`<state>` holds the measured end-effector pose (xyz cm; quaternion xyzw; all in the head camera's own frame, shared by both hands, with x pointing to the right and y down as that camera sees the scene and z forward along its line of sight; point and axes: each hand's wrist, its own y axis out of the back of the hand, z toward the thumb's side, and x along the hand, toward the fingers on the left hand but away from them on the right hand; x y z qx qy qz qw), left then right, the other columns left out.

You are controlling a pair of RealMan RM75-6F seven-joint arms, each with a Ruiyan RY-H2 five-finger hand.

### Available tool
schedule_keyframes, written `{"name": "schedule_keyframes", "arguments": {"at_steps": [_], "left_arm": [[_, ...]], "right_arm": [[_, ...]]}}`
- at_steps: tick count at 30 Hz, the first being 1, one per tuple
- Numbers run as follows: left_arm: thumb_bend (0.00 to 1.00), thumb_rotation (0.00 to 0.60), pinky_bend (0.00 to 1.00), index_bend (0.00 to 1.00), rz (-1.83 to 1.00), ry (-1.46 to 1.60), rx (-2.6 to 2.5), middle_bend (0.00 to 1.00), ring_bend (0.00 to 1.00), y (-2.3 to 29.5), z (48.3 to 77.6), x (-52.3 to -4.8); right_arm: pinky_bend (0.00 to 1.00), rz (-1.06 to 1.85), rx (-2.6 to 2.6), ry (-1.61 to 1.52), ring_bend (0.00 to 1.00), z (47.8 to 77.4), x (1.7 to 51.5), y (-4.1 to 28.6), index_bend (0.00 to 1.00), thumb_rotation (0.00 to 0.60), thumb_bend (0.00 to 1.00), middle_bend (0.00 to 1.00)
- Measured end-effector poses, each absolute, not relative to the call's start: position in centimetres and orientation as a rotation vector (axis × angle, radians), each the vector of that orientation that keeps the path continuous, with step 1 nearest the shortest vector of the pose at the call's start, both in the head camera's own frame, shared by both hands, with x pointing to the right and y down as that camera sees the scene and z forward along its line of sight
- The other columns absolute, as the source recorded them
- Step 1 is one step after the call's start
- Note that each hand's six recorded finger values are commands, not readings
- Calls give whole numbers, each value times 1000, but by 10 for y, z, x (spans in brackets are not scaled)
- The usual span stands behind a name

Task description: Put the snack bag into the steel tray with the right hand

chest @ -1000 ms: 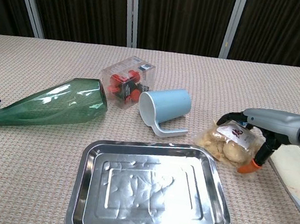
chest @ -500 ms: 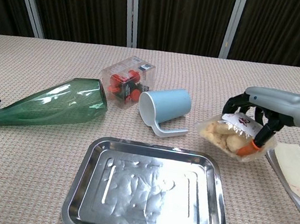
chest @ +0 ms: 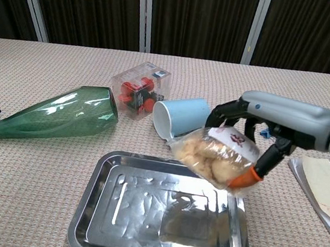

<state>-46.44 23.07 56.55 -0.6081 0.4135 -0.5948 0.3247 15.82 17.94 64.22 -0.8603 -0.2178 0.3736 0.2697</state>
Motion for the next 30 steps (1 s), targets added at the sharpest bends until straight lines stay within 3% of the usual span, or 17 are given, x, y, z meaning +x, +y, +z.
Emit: {"name": "schedule_keyframes", "arguments": {"at_steps": [4, 6, 8, 11, 14, 18, 22, 30], "left_arm": [[73, 600, 0, 125, -1567, 1092, -1592, 0, 0, 232, 566, -467], [74, 600, 0, 125, -1574, 1097, -1592, 0, 0, 233, 566, -469], [71, 600, 0, 125, -1580, 1098, -1592, 0, 0, 234, 567, -471], [76, 600, 0, 125, -1583, 1100, -1590, 0, 0, 235, 566, -474], [74, 600, 0, 125, -1585, 1101, -1587, 0, 0, 235, 566, -475], [76, 600, 0, 125, -1584, 1100, -1588, 0, 0, 235, 566, -475], [72, 600, 0, 125, -1577, 1100, -1588, 0, 0, 233, 566, -474], [73, 600, 0, 125, -1563, 1092, -1589, 0, 0, 229, 566, -468]], "right_arm": [[556, 984, -2345, -547, 276, 647, 142, 190, 397, 600, 73, 300], [494, 980, -2349, -529, 216, 651, 135, 195, 314, 600, 73, 250], [291, 985, -2355, -499, 76, 656, 128, 200, 127, 600, 74, 125], [105, 1010, -2360, -450, 0, 664, 123, 205, 4, 600, 72, 11], [44, 1015, -2338, -439, 0, 663, 122, 204, 0, 600, 63, 0], [46, 1016, -2292, -476, 0, 656, 131, 194, 0, 600, 61, 8], [112, 1036, -2226, -529, 25, 647, 150, 182, 72, 600, 60, 113], [145, 1154, -1958, -788, 68, 619, 236, 153, 144, 600, 60, 161]]}}
